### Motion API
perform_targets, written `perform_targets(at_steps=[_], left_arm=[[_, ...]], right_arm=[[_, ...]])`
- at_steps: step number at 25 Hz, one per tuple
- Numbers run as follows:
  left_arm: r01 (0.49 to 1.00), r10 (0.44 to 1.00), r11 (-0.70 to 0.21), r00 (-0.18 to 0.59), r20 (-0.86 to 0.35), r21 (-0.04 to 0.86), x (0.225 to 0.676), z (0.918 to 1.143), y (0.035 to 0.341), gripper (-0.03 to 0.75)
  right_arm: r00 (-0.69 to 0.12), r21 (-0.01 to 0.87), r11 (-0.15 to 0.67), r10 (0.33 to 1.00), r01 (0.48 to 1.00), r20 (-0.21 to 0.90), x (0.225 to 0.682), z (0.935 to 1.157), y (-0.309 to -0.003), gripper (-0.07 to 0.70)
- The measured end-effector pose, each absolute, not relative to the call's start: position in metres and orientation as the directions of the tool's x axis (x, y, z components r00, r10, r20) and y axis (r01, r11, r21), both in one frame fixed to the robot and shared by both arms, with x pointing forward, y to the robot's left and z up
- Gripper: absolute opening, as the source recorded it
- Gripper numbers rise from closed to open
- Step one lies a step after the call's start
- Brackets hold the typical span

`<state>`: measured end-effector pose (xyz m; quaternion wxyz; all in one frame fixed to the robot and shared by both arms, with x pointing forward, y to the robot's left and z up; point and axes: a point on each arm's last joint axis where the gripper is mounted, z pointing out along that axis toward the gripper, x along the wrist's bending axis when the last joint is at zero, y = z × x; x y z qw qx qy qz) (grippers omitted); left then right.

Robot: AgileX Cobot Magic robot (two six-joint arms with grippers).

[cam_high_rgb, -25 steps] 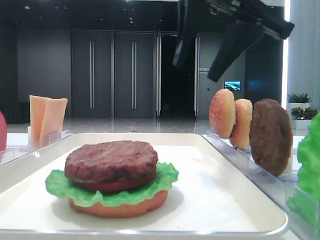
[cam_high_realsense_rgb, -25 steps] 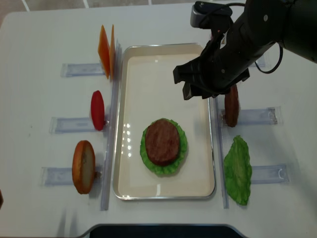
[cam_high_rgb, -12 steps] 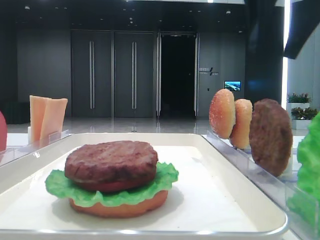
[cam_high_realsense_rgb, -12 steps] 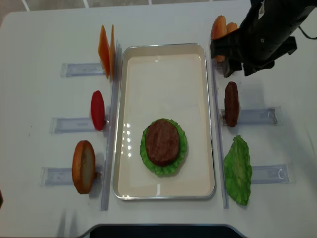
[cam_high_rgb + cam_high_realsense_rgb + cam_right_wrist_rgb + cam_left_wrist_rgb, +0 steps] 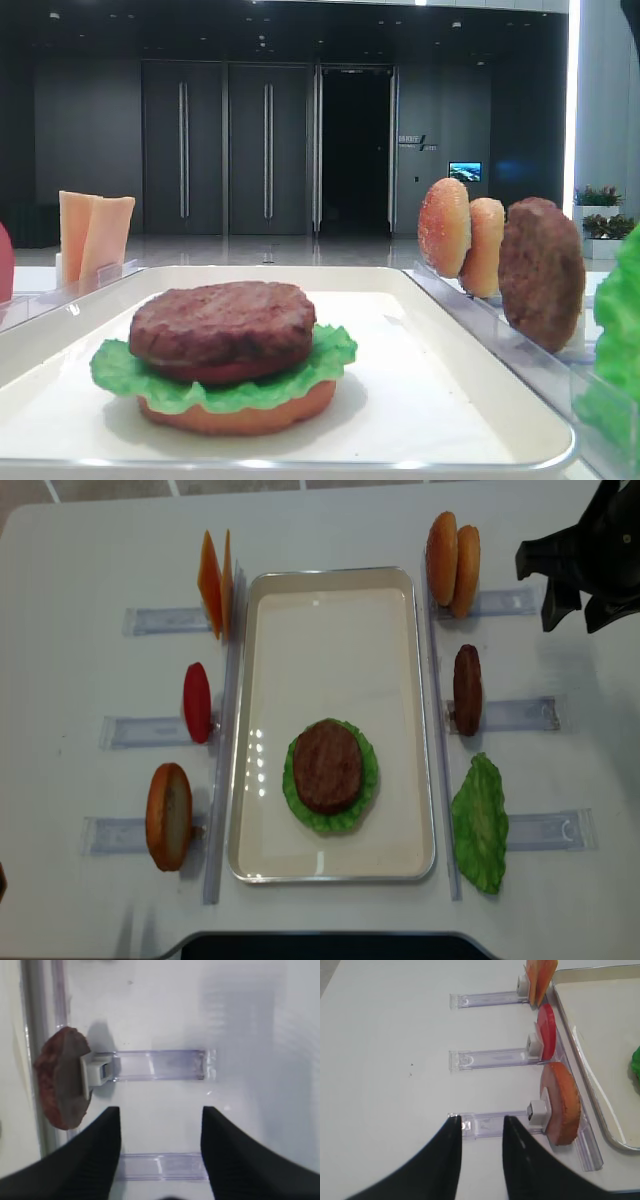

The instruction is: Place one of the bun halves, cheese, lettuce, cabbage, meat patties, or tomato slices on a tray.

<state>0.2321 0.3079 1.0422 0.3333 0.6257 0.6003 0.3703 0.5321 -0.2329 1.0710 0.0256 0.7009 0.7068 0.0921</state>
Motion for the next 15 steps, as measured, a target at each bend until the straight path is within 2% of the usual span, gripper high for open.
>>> perform_targets(at_steps=[8,15], left_arm=[[0.504,0.998,-0.057,0.005,0.063,0.862,0.232,1.042,0.308,0.219],[0.504,0.998,-0.057,0.005,0.063,0.862,0.232,1.042,0.308,0.219]], right_arm=[[0.082,0.173,-0.096,0.993,0.98,0.084,0.538,1.072,-0.277,0.379],[0.091,0.176,-0.102,0.993,0.979,0.068,0.539,1.072,-0.295,0.379]])
